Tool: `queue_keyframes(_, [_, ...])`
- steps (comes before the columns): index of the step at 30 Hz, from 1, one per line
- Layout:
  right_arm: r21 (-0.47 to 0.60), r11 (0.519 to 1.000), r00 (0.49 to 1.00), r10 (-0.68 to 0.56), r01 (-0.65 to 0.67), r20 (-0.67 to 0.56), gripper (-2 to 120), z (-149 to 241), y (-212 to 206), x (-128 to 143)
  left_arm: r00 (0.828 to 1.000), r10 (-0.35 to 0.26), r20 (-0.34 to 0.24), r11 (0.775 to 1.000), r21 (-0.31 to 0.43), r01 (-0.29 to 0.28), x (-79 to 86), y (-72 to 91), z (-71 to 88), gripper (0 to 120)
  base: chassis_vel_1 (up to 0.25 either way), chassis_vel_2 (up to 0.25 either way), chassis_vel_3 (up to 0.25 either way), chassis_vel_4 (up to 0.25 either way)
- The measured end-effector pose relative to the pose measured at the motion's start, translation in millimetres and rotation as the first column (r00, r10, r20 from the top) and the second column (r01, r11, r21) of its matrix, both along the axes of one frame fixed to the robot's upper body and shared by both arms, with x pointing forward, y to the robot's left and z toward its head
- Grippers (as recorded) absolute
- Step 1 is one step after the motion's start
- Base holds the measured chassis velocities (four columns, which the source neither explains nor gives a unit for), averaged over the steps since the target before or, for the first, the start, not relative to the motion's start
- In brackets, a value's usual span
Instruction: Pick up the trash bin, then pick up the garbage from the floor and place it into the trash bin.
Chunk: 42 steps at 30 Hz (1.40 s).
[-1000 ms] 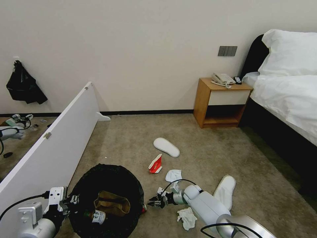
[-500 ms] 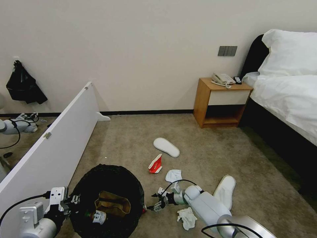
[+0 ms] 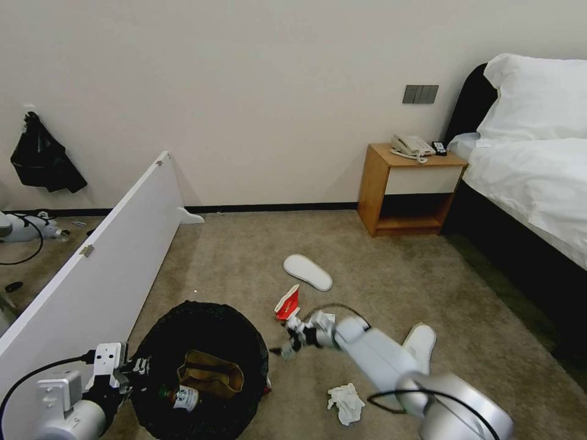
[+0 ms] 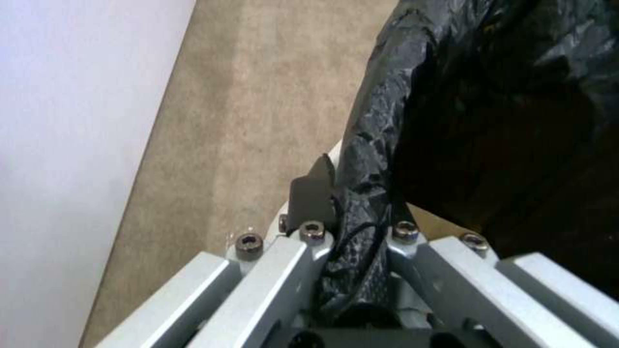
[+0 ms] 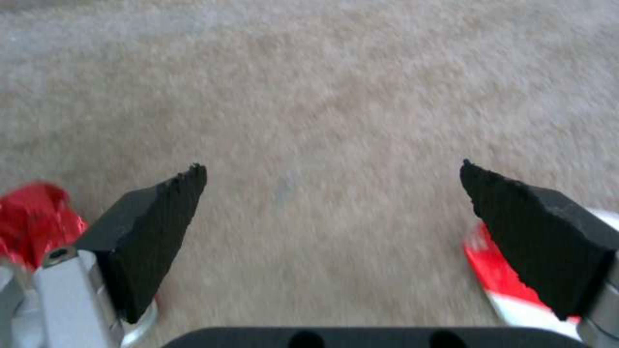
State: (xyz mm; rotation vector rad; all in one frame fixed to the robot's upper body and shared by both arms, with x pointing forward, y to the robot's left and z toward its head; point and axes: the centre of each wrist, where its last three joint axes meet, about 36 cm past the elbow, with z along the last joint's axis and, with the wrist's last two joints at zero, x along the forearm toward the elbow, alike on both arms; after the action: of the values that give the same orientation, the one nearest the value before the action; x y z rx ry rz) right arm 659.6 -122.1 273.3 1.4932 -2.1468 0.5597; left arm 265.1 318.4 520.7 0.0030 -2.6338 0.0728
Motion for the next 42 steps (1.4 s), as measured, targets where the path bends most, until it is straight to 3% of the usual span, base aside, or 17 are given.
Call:
queue_keyframes(11, [-0.052,0.993,0.981,0.100,-0.110,-0.164,100,-5,11,-2,1.000,0.004,0.009,1.000,-0.005,-0.004,-5.0,-3.1,3.8,3,0.000,0.000,0.000,0.000])
queue_keyframes(13, [-0.054,0.980,0.958,0.173,-0.190,-0.230,100,-10,11,-6,1.000,0.007,0.012,1.000,-0.005,-0.006,-6.1,-3.8,4.6,3,0.000,0.000,0.000,0.000])
queue_keyframes(23, [-0.104,0.939,0.918,0.290,-0.327,-0.272,100,-22,10,-15,1.000,0.005,0.010,1.000,-0.005,-0.005,-4.4,-4.4,2.7,3,0.000,0.000,0.000,0.000])
queue_keyframes(42, [-0.148,0.953,0.936,0.217,-0.265,-0.277,100,-48,-2,-34,1.000,0.010,0.004,1.000,-0.005,-0.010,-2.4,-5.0,-2.1,3,0.000,0.000,0.000,0.000])
